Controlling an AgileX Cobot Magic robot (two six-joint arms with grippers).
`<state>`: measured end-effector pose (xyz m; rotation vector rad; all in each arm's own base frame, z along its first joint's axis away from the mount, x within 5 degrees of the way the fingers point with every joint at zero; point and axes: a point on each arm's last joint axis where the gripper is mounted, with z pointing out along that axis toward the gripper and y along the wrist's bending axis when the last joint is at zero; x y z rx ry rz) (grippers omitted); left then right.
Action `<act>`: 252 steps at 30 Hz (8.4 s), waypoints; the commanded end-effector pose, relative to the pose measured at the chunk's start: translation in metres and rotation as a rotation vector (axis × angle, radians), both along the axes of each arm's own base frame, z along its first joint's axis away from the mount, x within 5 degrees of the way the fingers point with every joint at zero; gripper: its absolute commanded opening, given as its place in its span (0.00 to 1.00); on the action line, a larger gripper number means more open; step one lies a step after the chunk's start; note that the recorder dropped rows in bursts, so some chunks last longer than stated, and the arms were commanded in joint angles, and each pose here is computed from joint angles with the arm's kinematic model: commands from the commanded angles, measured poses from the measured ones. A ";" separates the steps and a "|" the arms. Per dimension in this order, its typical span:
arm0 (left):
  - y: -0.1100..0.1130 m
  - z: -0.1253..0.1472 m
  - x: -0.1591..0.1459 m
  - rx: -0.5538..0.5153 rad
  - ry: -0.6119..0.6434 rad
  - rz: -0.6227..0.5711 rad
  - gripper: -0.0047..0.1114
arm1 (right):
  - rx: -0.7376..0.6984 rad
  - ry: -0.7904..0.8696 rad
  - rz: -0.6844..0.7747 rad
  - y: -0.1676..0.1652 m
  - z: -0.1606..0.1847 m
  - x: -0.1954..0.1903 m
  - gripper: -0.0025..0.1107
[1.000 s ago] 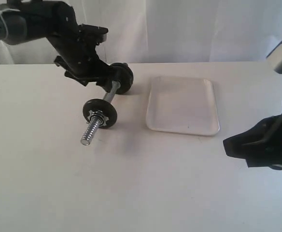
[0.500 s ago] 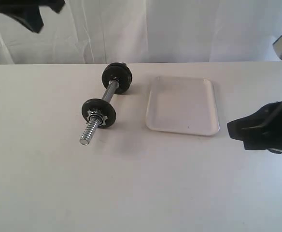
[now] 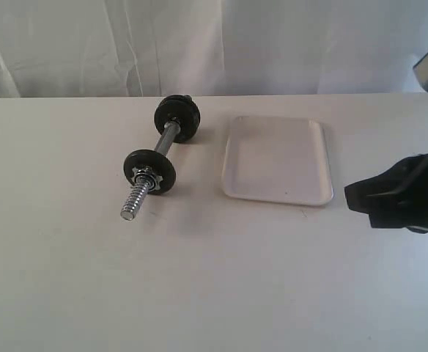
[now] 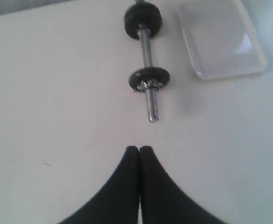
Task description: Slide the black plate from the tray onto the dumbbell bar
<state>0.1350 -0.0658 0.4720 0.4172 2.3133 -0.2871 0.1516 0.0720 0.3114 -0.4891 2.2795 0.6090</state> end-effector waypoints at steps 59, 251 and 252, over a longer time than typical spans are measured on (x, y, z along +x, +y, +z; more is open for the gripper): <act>0.039 -0.147 -0.192 -0.282 -0.195 0.433 0.04 | -0.010 -0.026 -0.002 0.000 0.000 0.000 0.02; 0.064 -0.304 -0.083 -0.041 -0.425 0.400 0.04 | -0.171 -0.550 -0.562 -0.072 -0.128 -0.098 0.02; 0.064 -0.304 -0.083 -0.041 -0.425 0.400 0.04 | -0.171 -0.550 -0.562 -0.072 -0.128 -0.098 0.02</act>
